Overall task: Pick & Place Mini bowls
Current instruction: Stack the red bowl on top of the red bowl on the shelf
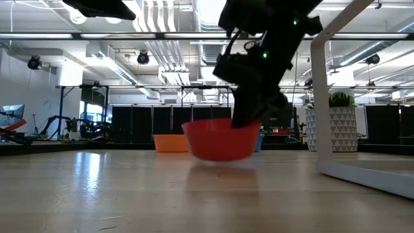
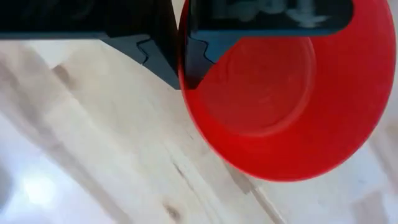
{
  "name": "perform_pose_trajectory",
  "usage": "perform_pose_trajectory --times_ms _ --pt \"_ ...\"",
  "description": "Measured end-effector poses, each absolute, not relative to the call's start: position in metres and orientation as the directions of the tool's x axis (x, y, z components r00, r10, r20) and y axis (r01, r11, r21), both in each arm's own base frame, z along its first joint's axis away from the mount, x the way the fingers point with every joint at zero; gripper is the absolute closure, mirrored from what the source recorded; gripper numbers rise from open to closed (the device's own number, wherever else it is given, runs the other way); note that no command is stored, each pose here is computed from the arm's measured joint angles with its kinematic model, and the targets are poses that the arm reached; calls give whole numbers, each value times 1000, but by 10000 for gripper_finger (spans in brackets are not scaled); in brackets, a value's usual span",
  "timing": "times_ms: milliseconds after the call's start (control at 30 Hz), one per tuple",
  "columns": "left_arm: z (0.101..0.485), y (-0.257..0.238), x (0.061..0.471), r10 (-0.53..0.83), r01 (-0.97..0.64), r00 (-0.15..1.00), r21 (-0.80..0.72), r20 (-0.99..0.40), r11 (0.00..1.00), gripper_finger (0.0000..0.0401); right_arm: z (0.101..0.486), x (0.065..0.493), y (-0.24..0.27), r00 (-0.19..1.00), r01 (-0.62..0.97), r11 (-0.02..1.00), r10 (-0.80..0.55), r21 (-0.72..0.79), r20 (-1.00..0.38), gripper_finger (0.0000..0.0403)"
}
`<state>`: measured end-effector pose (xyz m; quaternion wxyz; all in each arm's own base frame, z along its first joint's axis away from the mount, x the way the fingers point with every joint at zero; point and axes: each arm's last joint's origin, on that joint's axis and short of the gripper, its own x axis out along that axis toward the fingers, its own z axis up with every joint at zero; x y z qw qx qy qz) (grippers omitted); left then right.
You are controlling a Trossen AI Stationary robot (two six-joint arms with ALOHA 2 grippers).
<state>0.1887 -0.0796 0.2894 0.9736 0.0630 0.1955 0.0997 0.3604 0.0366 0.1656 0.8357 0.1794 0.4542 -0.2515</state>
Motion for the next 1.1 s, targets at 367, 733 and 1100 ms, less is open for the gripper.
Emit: perform_pose_trajectory --times_ms 367,733,1100 --pt "289 -80 189 219 -171 903 159 -369 972 401 248 316 56 510 484 872 -213 73 -833 394" --pt "289 -80 189 218 -172 905 155 -364 973 401 316 238 88 613 359 915 -83 184 -786 394" --pt "294 -81 191 209 -179 923 120 -322 977 401 306 193 145 463 269 940 66 210 -884 394"
